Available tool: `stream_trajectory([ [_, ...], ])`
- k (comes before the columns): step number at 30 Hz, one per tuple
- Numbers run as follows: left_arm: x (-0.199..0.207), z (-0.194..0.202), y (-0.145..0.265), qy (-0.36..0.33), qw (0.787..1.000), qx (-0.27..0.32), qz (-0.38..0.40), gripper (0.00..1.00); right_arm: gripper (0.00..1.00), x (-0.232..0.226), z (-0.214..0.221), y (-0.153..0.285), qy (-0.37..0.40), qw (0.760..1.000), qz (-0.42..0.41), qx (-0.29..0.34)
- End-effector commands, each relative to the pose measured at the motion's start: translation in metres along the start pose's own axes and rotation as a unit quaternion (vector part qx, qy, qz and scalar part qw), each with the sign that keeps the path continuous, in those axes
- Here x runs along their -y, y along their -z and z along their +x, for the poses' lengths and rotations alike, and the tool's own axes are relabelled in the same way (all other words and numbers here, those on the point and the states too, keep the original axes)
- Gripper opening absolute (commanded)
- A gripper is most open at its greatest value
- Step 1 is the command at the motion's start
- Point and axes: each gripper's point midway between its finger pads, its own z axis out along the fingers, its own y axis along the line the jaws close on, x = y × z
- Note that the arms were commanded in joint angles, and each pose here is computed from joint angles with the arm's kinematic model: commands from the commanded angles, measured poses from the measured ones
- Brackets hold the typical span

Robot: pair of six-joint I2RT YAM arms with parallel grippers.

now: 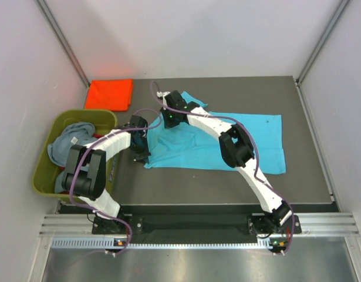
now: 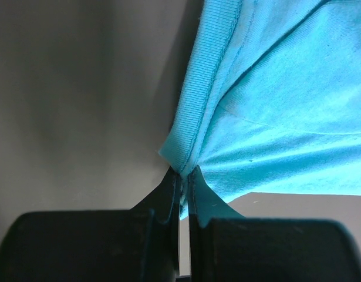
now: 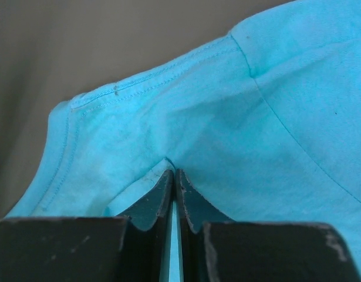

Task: Fold and stack the t-shirts
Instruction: Fold the tshirt

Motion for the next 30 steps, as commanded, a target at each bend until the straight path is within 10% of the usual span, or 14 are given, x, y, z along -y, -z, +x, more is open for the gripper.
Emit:
stream_trajectory([
  [1,-0.002,-0.003,-0.002,0.001,1.0,0.011,-0.002,0.01,0.03,-0.011,-0.02,0.012,0.018,0.999,0.019,0.026],
  [30,-0.009,-0.001,-0.01,-0.006,1.0,0.005,-0.017,0.0,0.0,0.022,-0.07,0.048,-0.011,0.992,0.079,0.102],
])
